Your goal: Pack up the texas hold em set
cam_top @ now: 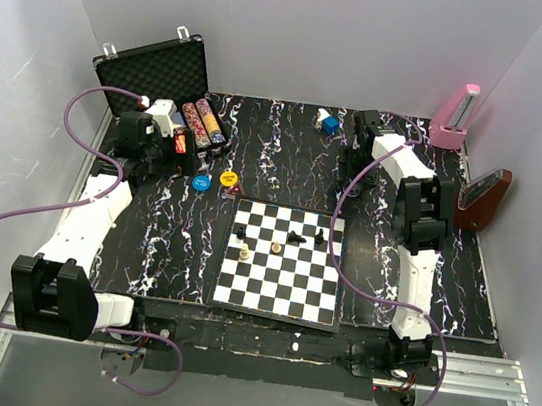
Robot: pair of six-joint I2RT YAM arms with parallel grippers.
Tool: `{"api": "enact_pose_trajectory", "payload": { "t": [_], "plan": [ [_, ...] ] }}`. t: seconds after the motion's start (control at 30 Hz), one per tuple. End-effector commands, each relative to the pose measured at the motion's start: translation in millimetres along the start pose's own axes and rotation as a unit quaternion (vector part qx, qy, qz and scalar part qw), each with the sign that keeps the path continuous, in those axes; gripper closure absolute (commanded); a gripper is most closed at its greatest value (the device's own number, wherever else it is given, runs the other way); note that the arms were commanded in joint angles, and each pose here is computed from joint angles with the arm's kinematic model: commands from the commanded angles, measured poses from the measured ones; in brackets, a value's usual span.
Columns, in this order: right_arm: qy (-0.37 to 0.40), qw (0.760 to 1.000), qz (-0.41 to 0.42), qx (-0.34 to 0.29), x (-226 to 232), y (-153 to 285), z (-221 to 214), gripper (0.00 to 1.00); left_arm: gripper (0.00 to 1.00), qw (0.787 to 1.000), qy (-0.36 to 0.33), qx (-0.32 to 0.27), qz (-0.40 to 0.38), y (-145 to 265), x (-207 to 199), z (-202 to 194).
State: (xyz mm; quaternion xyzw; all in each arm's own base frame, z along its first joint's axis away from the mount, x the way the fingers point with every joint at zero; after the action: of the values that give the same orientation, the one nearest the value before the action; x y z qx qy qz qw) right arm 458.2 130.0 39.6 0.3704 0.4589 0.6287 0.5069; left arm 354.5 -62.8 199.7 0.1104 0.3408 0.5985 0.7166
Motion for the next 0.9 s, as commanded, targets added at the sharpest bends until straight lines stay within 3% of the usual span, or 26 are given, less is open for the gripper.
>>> {"api": "enact_pose_trajectory", "payload": {
  "t": [0.0, 0.87],
  "plan": [
    [0.004, 1.0, -0.013, -0.002, -4, 2, 7, 0.3, 0.02, 1.0, -0.003, -0.012, -0.013, 5, -7, 7],
    [-0.01, 1.0, -0.004, 0.024, -8, -9, -2, 0.4, 0.02, 1.0, -0.003, -0.016, -0.013, 8, -8, 8]
  ]
}}
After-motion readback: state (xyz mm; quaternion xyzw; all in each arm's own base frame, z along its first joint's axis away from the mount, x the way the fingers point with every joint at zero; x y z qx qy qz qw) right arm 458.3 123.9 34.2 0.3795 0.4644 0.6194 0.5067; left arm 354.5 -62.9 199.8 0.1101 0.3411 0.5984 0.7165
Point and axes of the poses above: each gripper's point midway between its finger pads, its own y axis back along the fingers, its own x axis along the line the jaws close on, z = x × y, the point moved 1 cm from there along y, back along the fingers, and after that the axes turned 9 degrees about y, right-handed, at the moved point
